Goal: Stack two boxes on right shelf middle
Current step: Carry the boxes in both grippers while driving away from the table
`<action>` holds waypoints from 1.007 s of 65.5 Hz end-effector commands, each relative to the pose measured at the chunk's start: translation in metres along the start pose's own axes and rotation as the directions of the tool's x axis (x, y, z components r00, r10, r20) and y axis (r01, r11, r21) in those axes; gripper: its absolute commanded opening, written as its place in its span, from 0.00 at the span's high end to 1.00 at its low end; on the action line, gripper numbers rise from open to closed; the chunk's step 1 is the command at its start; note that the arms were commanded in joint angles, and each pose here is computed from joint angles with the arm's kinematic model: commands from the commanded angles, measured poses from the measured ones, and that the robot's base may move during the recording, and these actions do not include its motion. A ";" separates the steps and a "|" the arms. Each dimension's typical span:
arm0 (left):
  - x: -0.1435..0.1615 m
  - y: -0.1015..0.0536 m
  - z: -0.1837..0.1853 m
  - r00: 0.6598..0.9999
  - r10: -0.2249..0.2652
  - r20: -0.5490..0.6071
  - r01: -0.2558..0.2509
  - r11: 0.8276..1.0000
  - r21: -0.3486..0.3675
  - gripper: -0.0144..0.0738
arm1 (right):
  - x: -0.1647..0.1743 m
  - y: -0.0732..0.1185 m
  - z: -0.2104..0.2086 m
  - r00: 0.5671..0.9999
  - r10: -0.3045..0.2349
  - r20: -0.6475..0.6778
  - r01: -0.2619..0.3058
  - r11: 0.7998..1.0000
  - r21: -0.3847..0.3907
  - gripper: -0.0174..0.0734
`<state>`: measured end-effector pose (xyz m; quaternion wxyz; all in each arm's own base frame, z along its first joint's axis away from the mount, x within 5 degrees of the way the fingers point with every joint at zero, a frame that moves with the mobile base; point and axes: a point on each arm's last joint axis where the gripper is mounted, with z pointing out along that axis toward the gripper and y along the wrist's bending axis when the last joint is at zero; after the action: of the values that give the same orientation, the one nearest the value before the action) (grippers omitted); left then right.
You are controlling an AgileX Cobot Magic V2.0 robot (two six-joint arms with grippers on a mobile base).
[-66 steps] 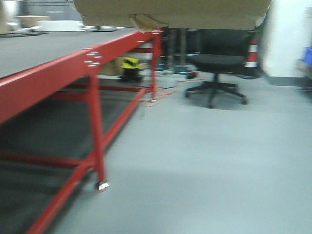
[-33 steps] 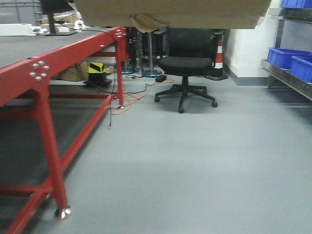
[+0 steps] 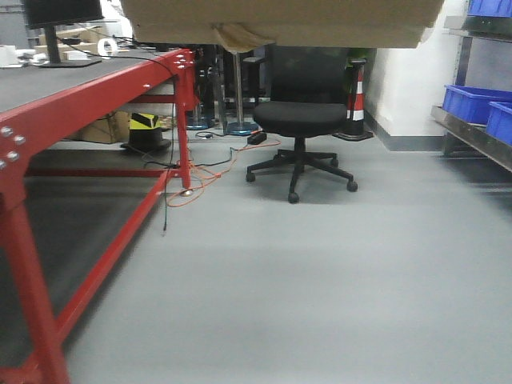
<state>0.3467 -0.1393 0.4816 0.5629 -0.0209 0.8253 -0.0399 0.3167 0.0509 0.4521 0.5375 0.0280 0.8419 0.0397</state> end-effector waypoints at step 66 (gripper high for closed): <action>-0.013 0.002 -0.009 0.997 -0.018 0.077 0.016 1.000 0.025 0.96 | -0.012 -0.001 -0.008 0.995 -0.002 0.104 0.004 1.000 -0.021 0.99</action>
<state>0.3466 -0.1389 0.4813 0.5615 -0.0222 0.8263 -0.0383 0.3183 0.0519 0.4536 0.5471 0.0265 0.8354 0.0449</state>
